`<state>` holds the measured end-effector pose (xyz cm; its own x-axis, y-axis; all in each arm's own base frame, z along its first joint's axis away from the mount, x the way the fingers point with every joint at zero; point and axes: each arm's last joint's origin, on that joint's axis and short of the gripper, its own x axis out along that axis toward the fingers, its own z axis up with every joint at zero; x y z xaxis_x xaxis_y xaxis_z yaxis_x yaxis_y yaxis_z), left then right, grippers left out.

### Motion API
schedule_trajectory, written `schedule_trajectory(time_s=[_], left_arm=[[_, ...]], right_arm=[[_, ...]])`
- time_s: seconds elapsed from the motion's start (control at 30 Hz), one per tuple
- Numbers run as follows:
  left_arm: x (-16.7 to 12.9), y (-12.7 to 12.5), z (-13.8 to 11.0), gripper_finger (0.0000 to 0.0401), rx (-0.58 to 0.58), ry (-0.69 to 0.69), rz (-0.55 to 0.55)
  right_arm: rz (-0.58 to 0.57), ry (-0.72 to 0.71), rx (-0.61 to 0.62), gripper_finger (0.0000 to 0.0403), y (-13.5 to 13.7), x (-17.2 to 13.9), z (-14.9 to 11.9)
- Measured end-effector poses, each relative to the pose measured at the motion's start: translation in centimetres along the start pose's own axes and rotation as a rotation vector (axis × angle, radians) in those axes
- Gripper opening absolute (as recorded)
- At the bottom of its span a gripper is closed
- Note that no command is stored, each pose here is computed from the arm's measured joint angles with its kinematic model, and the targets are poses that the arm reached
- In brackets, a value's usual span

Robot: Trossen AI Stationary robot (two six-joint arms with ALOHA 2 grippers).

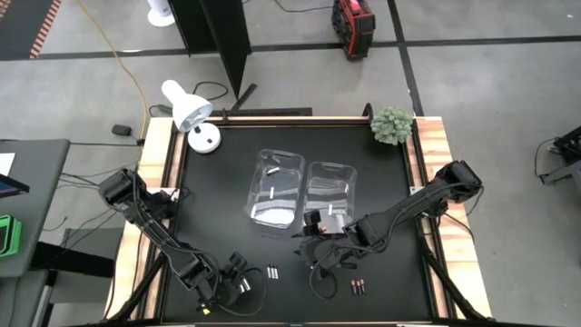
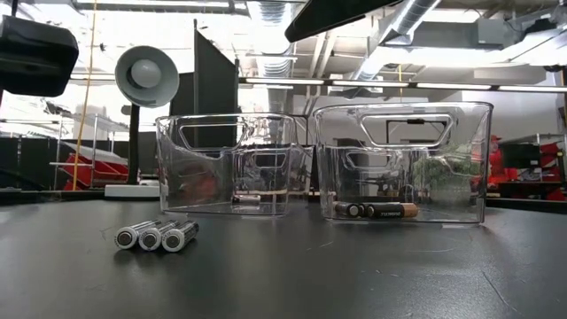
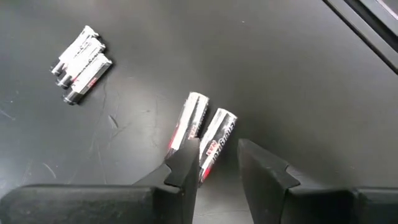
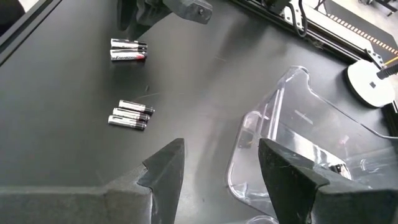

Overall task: Sort batteries
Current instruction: Put the white battery into the left transparent bin

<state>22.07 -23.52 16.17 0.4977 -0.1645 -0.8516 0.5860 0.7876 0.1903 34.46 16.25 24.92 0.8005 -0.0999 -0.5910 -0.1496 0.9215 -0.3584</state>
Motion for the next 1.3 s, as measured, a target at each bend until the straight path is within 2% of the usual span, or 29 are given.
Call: schedule_trajectory(time_s=[0.37,0.93,1.3], left_arm=[[0.00,0.02,0.00,0.0154,0.001,0.000,0.003],[-0.01,0.06,-0.41,0.0188,0.054,0.042,0.006],[0.00,0.01,-0.24,0.0190,0.093,0.024,-0.005]], right_arm=[[0.000,0.000,0.000,0.0223,0.00,0.00,0.00],[0.000,-0.001,0.000,0.0223,0.00,0.00,0.01],[0.000,-0.001,0.004,0.0223,0.00,0.00,0.01]])
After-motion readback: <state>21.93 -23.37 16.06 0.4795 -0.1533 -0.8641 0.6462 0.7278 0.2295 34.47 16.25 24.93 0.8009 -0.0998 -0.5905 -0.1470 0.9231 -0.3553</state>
